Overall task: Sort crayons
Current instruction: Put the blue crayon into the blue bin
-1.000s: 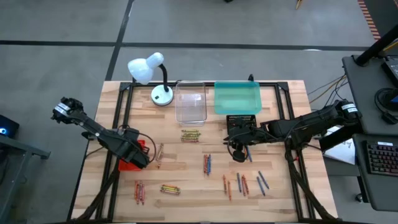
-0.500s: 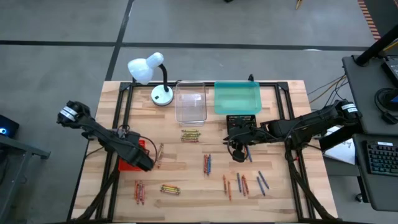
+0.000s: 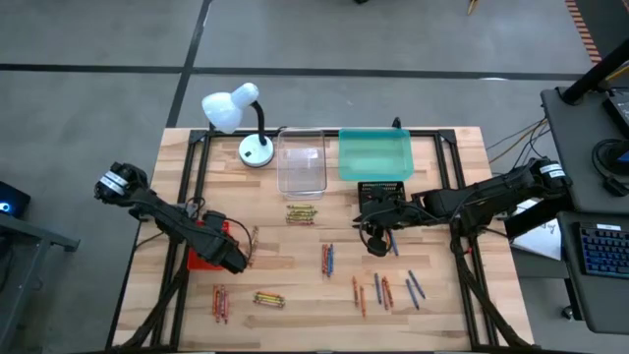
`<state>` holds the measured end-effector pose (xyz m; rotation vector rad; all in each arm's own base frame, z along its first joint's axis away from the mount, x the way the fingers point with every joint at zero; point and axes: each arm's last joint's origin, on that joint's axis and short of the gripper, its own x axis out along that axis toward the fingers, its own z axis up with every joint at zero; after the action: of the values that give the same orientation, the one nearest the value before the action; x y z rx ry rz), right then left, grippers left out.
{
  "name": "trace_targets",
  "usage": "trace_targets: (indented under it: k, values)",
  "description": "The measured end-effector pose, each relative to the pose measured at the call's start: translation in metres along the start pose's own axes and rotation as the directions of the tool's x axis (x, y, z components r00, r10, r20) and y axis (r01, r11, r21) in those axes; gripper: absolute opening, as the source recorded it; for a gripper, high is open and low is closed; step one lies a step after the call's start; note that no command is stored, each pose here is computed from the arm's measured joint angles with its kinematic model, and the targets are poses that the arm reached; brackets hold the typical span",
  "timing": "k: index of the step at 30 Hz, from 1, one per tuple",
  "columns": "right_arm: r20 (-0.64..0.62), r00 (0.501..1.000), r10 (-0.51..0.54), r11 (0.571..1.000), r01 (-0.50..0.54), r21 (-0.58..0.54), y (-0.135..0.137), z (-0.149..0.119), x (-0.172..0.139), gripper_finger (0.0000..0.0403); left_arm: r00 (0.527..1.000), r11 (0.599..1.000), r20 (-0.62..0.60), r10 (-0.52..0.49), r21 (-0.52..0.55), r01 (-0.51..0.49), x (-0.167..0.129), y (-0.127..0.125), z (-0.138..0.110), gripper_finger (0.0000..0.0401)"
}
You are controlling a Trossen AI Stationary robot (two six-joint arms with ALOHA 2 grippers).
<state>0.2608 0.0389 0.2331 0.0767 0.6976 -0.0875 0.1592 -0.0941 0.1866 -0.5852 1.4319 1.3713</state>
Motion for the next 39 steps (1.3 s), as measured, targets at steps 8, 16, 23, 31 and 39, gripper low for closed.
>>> trace_targets:
  k: [8, 16, 23, 31, 39]
  values:
    - [0.001, 1.0, 0.001, 0.999, -0.001, 0.034, 0.0, 0.0, 0.0, 0.0063, 0.961, 0.97, 0.153, -0.229, 0.117, 0.212, -0.047, -0.011, 0.006, 0.0075]
    - [-0.001, 1.0, 0.008, 0.985, -0.008, 0.172, 0.0, 0.0, 0.0, 0.0063, 0.786, 0.858, 0.364, -0.499, 0.339, 0.387, -0.101, -0.024, 0.014, 0.0075]
    - [-0.03, 0.989, 0.142, 0.961, -0.13, 0.245, 0.005, -0.001, 0.0, 0.0063, 0.631, 0.712, 0.383, -0.675, 0.565, 0.418, -0.118, -0.043, 0.011, 0.0075]
    - [-0.044, 0.98, 0.196, 0.955, -0.18, 0.237, 0.017, -0.004, -0.003, 0.0063, 0.599, 0.688, 0.38, -0.705, 0.569, 0.449, -0.112, -0.051, 0.009, 0.0075]
    - [-0.189, 0.951, 0.246, 0.868, -0.13, 0.478, 0.02, -0.011, -0.008, 0.0063, 0.554, 0.724, 0.477, -0.682, 0.544, 0.423, -0.104, -0.054, 0.01, 0.0075]
